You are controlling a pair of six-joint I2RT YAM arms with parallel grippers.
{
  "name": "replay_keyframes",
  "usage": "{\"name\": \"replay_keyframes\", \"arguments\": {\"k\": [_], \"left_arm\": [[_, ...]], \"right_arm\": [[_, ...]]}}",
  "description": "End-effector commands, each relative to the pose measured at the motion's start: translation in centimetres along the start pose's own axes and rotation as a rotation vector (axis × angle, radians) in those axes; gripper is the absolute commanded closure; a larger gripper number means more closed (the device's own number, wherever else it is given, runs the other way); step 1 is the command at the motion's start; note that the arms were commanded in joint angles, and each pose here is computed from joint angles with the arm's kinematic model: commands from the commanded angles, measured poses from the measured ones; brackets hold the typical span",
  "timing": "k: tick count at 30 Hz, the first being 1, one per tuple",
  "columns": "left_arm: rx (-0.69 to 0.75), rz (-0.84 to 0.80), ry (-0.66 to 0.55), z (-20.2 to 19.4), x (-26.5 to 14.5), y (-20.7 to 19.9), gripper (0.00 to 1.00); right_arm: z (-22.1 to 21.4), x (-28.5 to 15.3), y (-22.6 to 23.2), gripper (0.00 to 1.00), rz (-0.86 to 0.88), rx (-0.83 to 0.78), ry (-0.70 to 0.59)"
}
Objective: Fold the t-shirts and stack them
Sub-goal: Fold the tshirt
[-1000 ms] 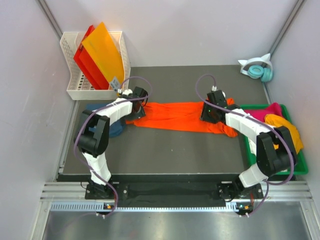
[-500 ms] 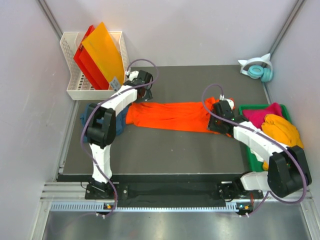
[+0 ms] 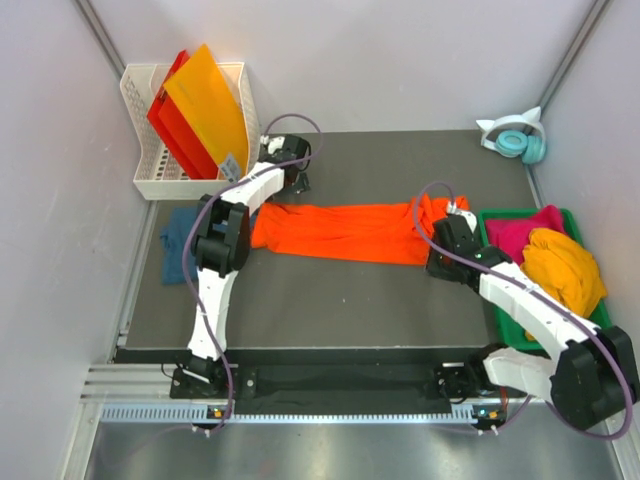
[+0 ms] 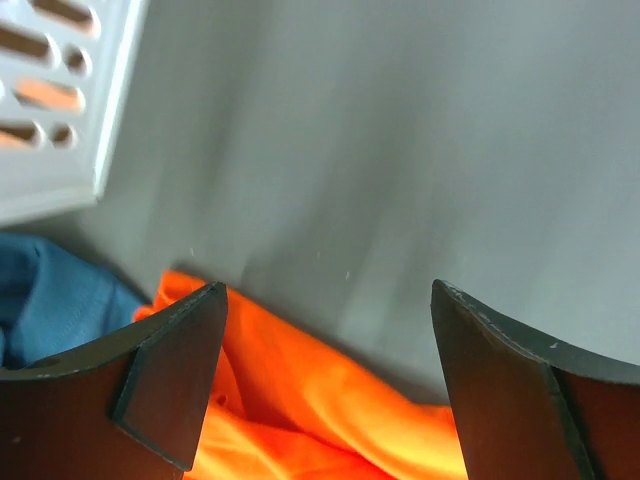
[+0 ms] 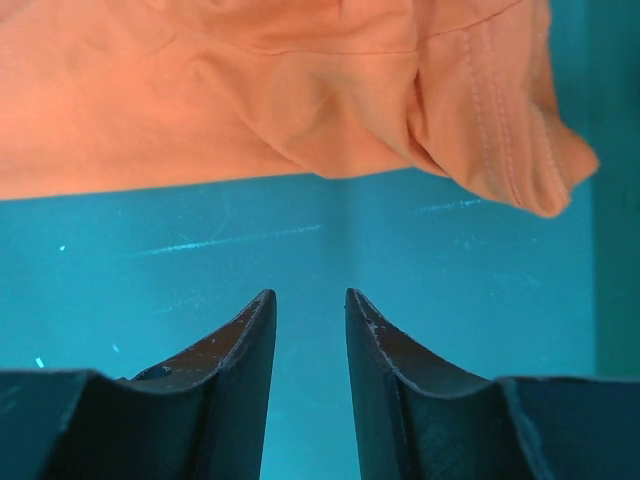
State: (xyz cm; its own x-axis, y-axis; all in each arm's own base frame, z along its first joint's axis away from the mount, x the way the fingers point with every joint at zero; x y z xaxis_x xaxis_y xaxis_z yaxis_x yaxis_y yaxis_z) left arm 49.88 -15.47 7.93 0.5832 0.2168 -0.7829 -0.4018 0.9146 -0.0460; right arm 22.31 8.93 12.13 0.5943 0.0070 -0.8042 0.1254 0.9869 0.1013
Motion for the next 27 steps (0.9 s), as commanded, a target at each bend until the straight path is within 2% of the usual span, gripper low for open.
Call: {"name": "replay_keyframes", "arguments": {"k": [1,5,9,15,19,24,27], "left_arm": [[-0.064,-0.100,-0.095,3.7,-2.3,-1.2,0.15],[-0.082,-0.067,-0.092,3.0,-3.2,0.0,0.18],[-0.111,-0.058,-0.067,1.8,-5.9,2.1,0.22],[-0.097,-0.114,-0.058,-0.9,-8.6,3.7,0.44],[-0.094,-0.113,-0.063,-1.9,-9.7,4.5,0.43],[-0.111,-0.178,-0.115,-1.1,-11.7,4.6,0.38],[-0.087,-0.196,-0.078,-2.3,-11.7,3.9,0.38]], "right_arm": [[0.8,-1.8,-0.3,0.65,0.001,-0.004,-0.076],[0.4,-2.1,-0.6,0.65,0.000,0.003,-0.073],[-0.6,-1.9,-0.8,0.65,0.011,0.010,-0.055],[-1.3,-1.6,-1.0,0.66,0.018,0.049,-0.065],[-0.2,-1.7,-0.3,0.66,0.036,0.071,-0.086],[0.1,-1.8,0.2,0.66,0.050,0.076,-0.090],[0.2,-1.9,0.1,0.66,0.039,0.082,-0.098]]}}
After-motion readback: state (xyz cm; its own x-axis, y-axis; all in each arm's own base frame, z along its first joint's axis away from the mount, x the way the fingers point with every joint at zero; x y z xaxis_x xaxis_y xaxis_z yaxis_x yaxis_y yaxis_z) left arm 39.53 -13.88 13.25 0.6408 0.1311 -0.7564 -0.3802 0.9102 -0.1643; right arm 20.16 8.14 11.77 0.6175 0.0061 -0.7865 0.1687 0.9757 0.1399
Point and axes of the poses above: each gripper's point midway between its finger pads, its own x axis out along the fingers, its own y axis along the line the jaws close on, z = x × y, the point moved 5 cm from there along -x, back along the fingers, and after that the axes turned 4 degrees about -x, right-handed, at the moved point
